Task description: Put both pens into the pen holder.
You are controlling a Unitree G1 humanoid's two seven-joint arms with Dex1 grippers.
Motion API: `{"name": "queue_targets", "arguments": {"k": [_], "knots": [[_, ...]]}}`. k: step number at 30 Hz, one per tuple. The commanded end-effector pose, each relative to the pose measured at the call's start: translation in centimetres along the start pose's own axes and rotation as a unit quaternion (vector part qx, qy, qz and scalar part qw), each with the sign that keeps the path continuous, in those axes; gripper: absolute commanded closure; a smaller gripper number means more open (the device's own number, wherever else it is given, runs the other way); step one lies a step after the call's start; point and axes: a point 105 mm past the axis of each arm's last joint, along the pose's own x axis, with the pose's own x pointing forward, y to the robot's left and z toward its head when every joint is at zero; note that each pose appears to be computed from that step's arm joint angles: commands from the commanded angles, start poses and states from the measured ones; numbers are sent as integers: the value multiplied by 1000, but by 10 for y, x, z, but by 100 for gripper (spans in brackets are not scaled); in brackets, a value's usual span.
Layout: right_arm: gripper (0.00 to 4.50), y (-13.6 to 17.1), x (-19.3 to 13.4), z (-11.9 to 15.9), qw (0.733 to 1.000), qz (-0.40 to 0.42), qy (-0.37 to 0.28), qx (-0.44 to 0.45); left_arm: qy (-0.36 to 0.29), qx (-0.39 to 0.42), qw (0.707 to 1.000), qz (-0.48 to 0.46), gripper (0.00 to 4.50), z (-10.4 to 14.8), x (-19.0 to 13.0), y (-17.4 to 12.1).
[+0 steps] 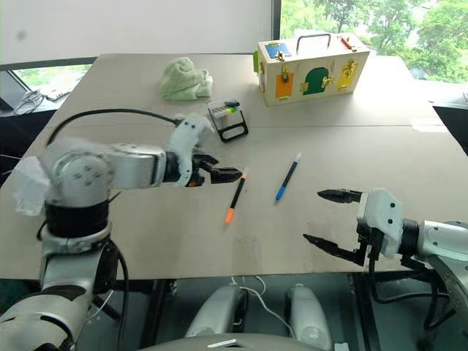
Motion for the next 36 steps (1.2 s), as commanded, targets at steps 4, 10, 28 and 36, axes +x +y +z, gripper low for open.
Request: {"name": "queue_targets", "arguments": {"k": [4,10,28,36], "knots": [[1,-10,4,9,999,16,-16,-28,93,-42,993,58,8,7,48,-1],[0,-11,10,14,999,32,-20,-28,160,-43,985,40,59,-2,70,-17],[0,-5,18,7,999,-4,-16,-51,111,-56,980,-154,449,19,32,-36],[0,-12,20,15,996,-68,-48,-42,-430,13,891,-146,449,130,-62,-15]]}}
